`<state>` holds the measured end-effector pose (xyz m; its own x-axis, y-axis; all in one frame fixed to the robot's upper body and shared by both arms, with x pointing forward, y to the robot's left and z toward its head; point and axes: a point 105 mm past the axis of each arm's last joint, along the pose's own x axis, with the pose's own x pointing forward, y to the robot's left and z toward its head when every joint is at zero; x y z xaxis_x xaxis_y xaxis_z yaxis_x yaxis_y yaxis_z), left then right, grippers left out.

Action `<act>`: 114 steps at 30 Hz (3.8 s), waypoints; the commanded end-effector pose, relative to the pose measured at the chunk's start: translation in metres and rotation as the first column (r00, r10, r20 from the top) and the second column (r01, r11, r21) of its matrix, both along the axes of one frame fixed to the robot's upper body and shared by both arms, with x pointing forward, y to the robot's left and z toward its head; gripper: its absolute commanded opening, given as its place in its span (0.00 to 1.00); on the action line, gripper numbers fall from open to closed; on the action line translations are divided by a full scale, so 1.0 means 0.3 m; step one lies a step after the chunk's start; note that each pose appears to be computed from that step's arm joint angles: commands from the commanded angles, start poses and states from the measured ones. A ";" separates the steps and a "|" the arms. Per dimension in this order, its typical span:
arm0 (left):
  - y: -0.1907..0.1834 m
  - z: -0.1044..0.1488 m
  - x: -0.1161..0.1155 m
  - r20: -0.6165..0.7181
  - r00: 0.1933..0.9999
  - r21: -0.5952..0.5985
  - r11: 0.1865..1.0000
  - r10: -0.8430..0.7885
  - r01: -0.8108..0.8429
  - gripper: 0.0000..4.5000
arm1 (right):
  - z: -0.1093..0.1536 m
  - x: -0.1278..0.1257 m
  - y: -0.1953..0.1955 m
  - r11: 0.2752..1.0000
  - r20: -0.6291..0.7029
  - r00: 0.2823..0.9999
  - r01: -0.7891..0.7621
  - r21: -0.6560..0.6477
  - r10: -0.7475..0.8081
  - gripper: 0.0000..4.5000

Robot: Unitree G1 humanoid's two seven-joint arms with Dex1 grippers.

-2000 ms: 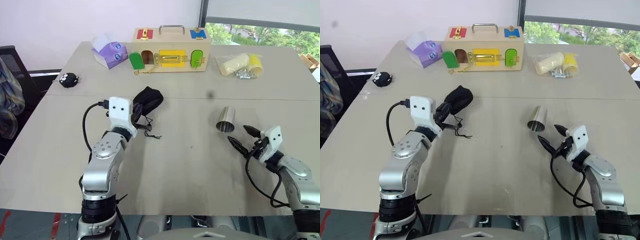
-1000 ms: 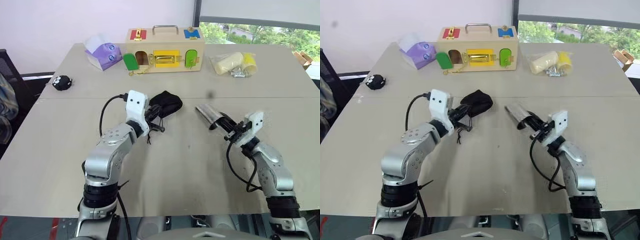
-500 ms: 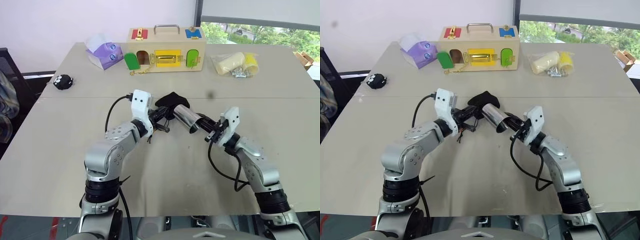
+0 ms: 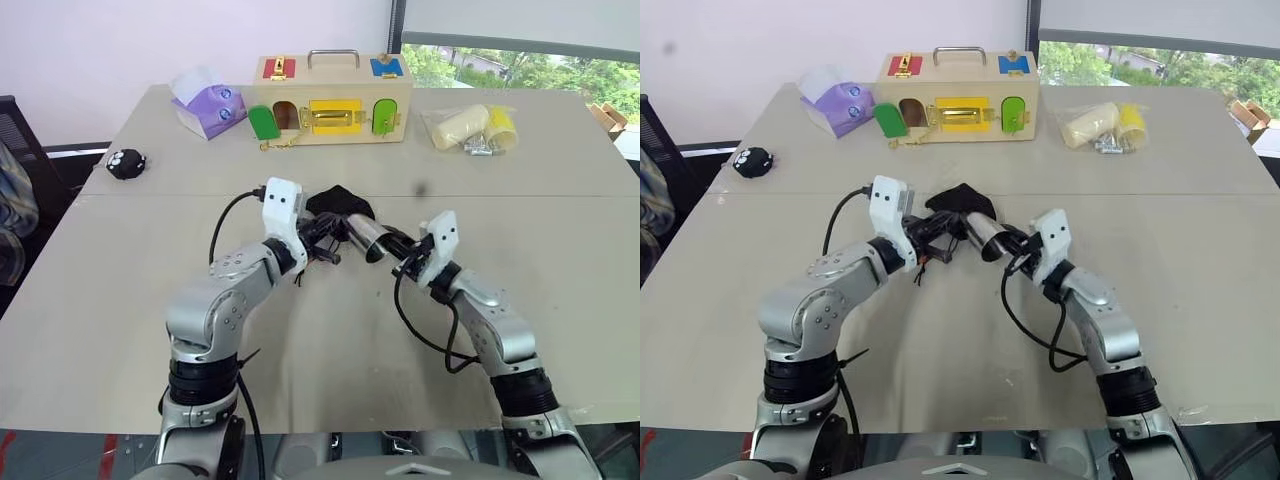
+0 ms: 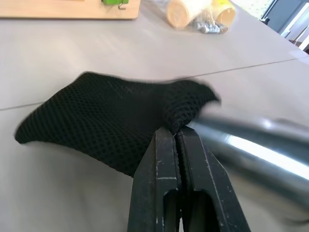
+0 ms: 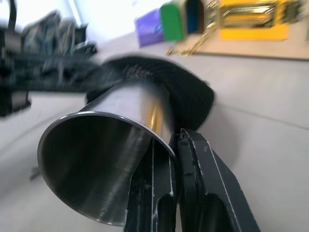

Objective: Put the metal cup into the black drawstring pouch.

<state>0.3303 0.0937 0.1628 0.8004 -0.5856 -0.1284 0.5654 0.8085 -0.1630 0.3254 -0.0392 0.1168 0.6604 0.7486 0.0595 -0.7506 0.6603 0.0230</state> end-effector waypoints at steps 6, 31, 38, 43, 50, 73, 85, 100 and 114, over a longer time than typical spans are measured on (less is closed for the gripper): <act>-0.044 0.049 -0.027 0.055 0.997 -0.027 0.998 -0.053 0.054 0.00 | 0.082 0.097 0.072 0.988 -0.128 0.988 0.100 0.121 -0.085 0.02; -0.032 0.152 -0.005 0.122 0.991 -0.120 0.991 -0.051 0.066 0.00 | 0.166 0.185 0.119 0.982 0.084 0.979 0.186 0.000 -0.186 0.02; -0.061 0.186 -0.010 0.134 0.988 -0.175 0.980 -0.071 0.094 0.00 | 0.199 0.189 0.190 0.954 0.320 0.945 0.159 -0.256 -0.072 0.02; -0.062 0.171 -0.013 0.123 0.990 -0.176 0.980 -0.074 0.095 0.00 | 0.281 0.195 0.205 0.989 0.135 0.980 0.141 0.039 -0.145 0.02; -0.019 0.152 0.003 0.115 0.993 -0.164 0.985 -0.036 0.055 0.00 | 0.328 0.165 0.141 0.845 -0.187 0.982 0.072 0.530 0.033 0.02; 0.058 0.187 0.047 0.101 0.992 -0.241 0.969 0.078 -0.052 0.00 | 0.250 0.024 0.038 0.913 -0.122 0.983 -0.077 0.401 0.136 0.99; 0.055 0.193 0.059 0.081 0.993 -0.274 0.960 0.083 -0.057 0.00 | 0.033 0.023 0.070 0.994 -0.031 0.996 -0.086 -0.063 0.085 0.99; 0.044 0.194 0.054 0.078 0.994 -0.283 0.957 0.081 -0.056 0.00 | -0.016 0.131 0.150 0.996 0.004 0.996 0.084 -0.020 -0.084 0.58; 0.045 0.179 0.056 0.067 0.993 -0.292 0.954 0.098 -0.074 0.00 | 0.184 0.158 -0.071 0.946 0.270 0.914 0.322 -0.028 -0.303 0.01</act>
